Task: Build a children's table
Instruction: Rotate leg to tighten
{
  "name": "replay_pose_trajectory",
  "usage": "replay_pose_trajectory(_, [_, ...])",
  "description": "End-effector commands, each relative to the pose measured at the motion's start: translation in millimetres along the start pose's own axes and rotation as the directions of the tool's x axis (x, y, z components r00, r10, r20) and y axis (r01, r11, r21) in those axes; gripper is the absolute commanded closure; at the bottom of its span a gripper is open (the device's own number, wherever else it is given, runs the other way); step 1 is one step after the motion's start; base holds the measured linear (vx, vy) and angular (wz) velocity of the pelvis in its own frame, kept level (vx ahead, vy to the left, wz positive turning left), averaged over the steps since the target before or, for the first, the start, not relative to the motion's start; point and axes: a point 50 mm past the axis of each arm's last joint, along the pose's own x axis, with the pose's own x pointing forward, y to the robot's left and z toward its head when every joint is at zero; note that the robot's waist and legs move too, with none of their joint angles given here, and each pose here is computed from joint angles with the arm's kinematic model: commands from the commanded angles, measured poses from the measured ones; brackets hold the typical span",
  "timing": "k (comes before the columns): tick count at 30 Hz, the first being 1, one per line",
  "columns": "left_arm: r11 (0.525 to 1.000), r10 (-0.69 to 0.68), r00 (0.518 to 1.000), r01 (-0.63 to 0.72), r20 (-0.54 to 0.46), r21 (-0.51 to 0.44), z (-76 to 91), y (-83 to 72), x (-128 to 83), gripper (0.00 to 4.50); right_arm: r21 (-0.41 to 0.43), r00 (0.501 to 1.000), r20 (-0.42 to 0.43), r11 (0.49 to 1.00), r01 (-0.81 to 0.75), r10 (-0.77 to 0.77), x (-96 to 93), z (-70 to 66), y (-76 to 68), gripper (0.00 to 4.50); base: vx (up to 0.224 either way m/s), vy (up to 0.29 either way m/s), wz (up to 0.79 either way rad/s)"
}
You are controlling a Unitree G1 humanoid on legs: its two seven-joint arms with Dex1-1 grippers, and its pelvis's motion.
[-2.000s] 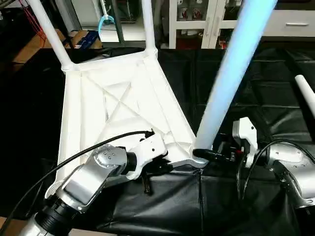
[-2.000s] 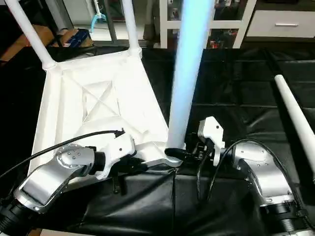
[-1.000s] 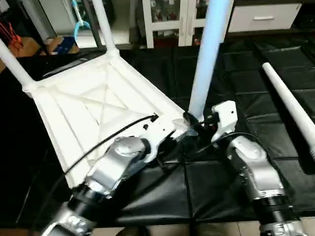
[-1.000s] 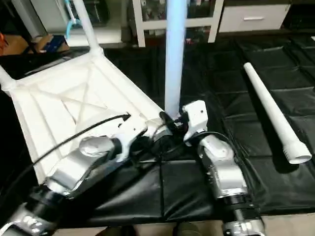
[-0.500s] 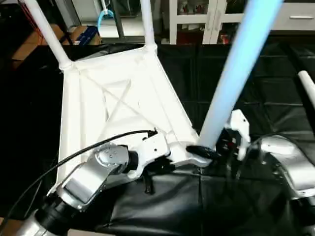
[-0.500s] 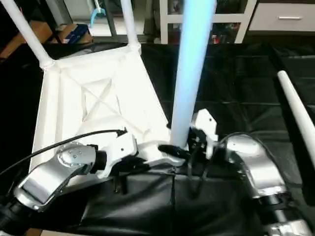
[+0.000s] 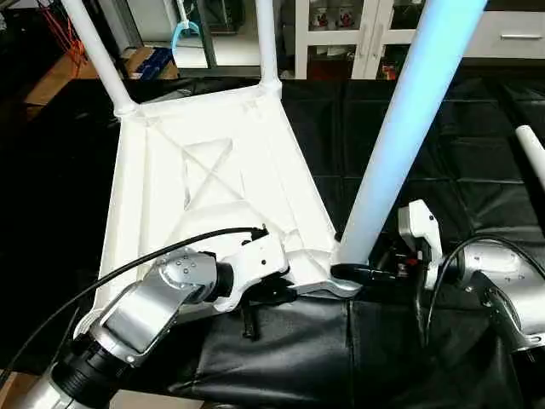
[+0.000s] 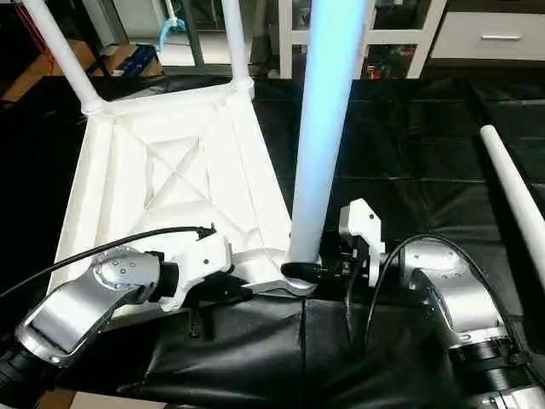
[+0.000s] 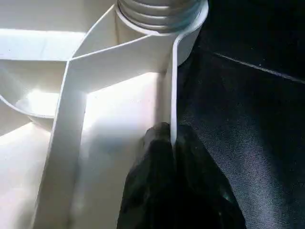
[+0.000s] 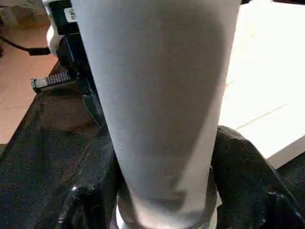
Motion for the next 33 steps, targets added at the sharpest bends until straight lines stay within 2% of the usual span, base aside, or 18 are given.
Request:
replay_pose_trajectory(1, [0.991,-0.119,0.992,0.115,-0.048,-0.069,-15.7,-15.2,8.7,4.5,0.011,0.999,-0.019,0.999,0.041,-0.041,-8.1,-1.1,-2.5,2.01,0.0,0.0,0.0])
replay_pose_trajectory(2, [0.991,-0.119,0.992,0.115,-0.048,-0.069,-15.7,-15.2,8.7,4.5,0.011,0.999,-0.019,0.999,0.041,-0.041,-8.1,-1.1,-2.5,2.15,0.0,0.0,0.0])
replay_pose_trajectory(6, [0.992,-0.109,0.993,0.106,-0.034,-0.073,-14.2,-14.8,10.4,4.5,0.028,0.998,-0.033,0.998,0.056,-0.055,-6.8,-6.5,-2.8,2.21,0.0,0.0,0.0])
replay_pose_trajectory(9, [0.994,-0.061,0.998,0.059,-0.014,-0.092,-11.8,-10.4,14.2,4.5,0.041,0.98,-0.075,0.981,0.188,-0.185,-4.6,-18.7,-12.5,2.29,0.0,0.0,0.0])
replay_pose_trajectory(13, [0.993,0.012,1.0,-0.012,0.0,-0.121,-7.8,-3.4,19.3,4.5,0.059,0.944,-0.132,0.949,0.311,-0.301,-0.3,-30.9,-18.6,2.35,0.0,0.0,0.0])
replay_pose_trajectory(14, [0.988,0.062,0.998,-0.06,0.009,-0.143,-4.1,1.4,24.0,4.5,0.09,0.914,-0.158,0.917,0.389,-0.373,4.9,-37.1,-20.9,2.36,0.0,0.0,0.0])
replay_pose_trajectory(15, [0.988,0.065,0.998,-0.063,0.009,-0.144,-3.9,1.7,24.3,4.5,0.092,0.912,-0.16,0.914,0.394,-0.377,5.2,-37.5,-21.0,2.38,0.0,0.0,0.0])
replay_pose_trajectory(19, [0.964,0.178,0.983,-0.167,0.037,-0.205,5.4,12.0,34.7,4.5,0.154,0.841,-0.207,0.832,0.533,-0.5,17.4,-49.0,-23.4,2.4,-0.039,0.005,-0.07])
replay_pose_trajectory(20, [0.935,0.273,0.96,-0.251,0.056,-0.252,11.5,20.1,39.8,4.5,0.17,0.773,-0.227,0.757,0.631,-0.593,23.1,-54.0,-26.0,2.4,-0.061,0.01,-0.06])
replay_pose_trajectory(22, [0.923,0.302,0.951,-0.276,0.06,-0.267,13.5,22.6,41.2,4.5,0.184,0.746,-0.229,0.725,0.663,-0.625,25.3,-55.3,-26.9,2.41,-0.075,0.018,-0.1])
replay_pose_trajectory(23, [0.91,0.334,0.94,-0.304,0.064,-0.281,16.3,25.3,43.2,4.5,0.187,0.693,-0.234,0.668,0.721,-0.682,28.6,-56.5,-28.4,2.41,-0.067,0.027,-0.17])
replay_pose_trajectory(25, [0.903,0.351,0.934,-0.319,0.066,-0.289,18.9,26.7,45.3,4.5,0.177,0.653,-0.227,0.629,0.757,-0.723,35.6,-55.6,-26.4,2.41,0.0,0.0,0.0])
replay_pose_trajectory(30, [0.903,0.353,0.934,-0.325,0.054,-0.28,17.3,27.0,45.6,4.5,0.202,0.652,-0.18,0.621,0.758,-0.737,45.3,-49.3,-22.4,2.43,-0.053,-0.048,0.09])
replay_pose_trajectory(31, [0.904,0.353,0.935,-0.326,0.049,-0.278,15.4,27.2,44.9,4.5,0.21,0.684,-0.125,0.654,0.726,-0.719,51.6,-41.9,-19.7,2.43,-0.013,-0.087,-0.1])
replay_pose_trajectory(32, [0.904,0.352,0.935,-0.326,0.048,-0.277,15.2,27.2,44.9,4.5,0.211,0.686,-0.122,0.657,0.724,-0.717,52.0,-41.4,-19.5,2.43,0.027,0.009,-0.4])
replay_pose_trajectory(33, [0.904,0.351,0.935,-0.326,0.045,-0.275,14.0,27.2,44.5,4.5,0.207,0.711,-0.088,0.685,0.699,-0.698,55.7,-36.5,-17.2,2.43,0.069,0.037,-0.21])
